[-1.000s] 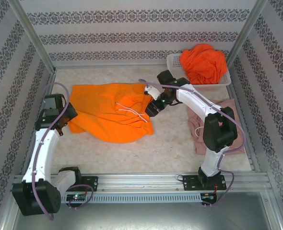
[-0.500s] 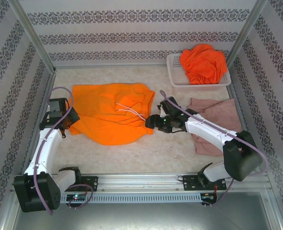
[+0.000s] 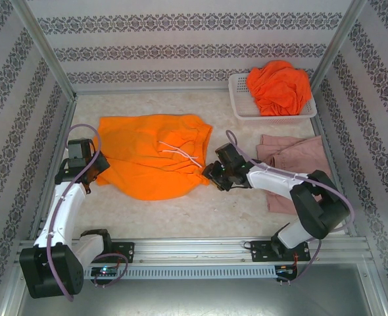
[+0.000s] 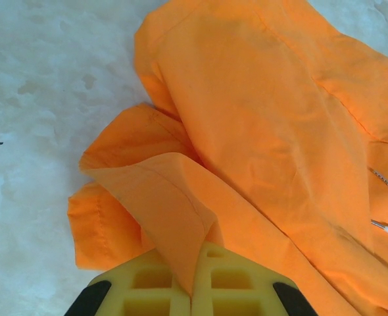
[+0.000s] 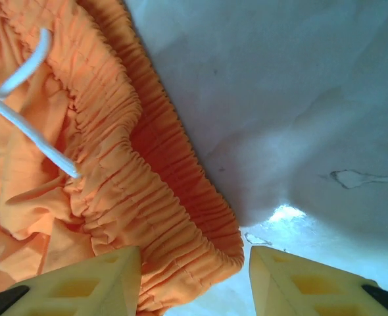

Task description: Fold and stack the shorts

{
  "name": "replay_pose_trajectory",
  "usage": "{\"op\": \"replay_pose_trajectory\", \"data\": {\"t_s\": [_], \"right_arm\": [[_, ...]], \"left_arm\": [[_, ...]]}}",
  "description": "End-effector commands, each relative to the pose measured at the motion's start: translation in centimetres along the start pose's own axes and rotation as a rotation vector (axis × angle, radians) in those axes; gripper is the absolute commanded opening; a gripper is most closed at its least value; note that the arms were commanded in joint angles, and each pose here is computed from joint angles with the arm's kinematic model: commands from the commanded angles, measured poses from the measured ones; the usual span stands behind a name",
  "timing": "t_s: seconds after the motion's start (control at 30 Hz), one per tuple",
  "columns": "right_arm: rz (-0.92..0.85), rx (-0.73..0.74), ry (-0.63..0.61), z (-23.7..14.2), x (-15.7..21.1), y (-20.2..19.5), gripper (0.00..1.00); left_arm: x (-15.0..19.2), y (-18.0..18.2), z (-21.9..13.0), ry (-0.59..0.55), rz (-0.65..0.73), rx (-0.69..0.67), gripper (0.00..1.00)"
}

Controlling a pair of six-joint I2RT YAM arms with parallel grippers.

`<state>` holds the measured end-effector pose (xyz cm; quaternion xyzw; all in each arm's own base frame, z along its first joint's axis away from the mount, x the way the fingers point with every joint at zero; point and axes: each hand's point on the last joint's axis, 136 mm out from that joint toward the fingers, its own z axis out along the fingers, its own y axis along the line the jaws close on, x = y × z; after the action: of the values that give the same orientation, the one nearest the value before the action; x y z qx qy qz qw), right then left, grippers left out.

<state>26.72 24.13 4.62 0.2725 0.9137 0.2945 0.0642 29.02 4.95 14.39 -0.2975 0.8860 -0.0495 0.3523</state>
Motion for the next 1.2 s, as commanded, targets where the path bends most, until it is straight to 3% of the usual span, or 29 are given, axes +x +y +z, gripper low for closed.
{"op": "replay_pose_trajectory", "data": {"t_s": [0.0,0.23,0.4,0.6,0.9,1.1,1.17], "right_arm": [[0.028,0.002,0.002,1.0,0.3,0.0,0.48],[0.009,0.002,0.049,2.4,1.1,0.6,0.65],[0.034,-0.017,0.064,3.0,1.5,1.1,0.56],[0.097,-0.087,0.089,3.0,1.9,2.8,0.54],[0.155,-0.128,0.100,2.9,1.9,3.8,0.29],[0.171,-0.127,0.085,3.4,1.5,3.5,0.00],[0.155,-0.124,0.079,3.2,1.2,3.6,0.00]], "left_arm": [[-0.7,-0.3,0.0,-0.029,-0.027,0.025,0.00],[-0.5,-0.3,0.1,-0.025,-0.030,0.029,0.00],[-0.5,-0.4,0.1,-0.025,-0.035,0.039,0.00],[-0.5,-0.6,0.3,-0.026,-0.043,0.048,0.00],[-0.3,-0.6,0.5,-0.020,-0.046,0.053,0.00],[-0.4,-0.7,0.5,-0.023,-0.046,0.057,0.00],[-0.5,-0.7,0.4,-0.026,-0.044,0.057,0.00]]}}
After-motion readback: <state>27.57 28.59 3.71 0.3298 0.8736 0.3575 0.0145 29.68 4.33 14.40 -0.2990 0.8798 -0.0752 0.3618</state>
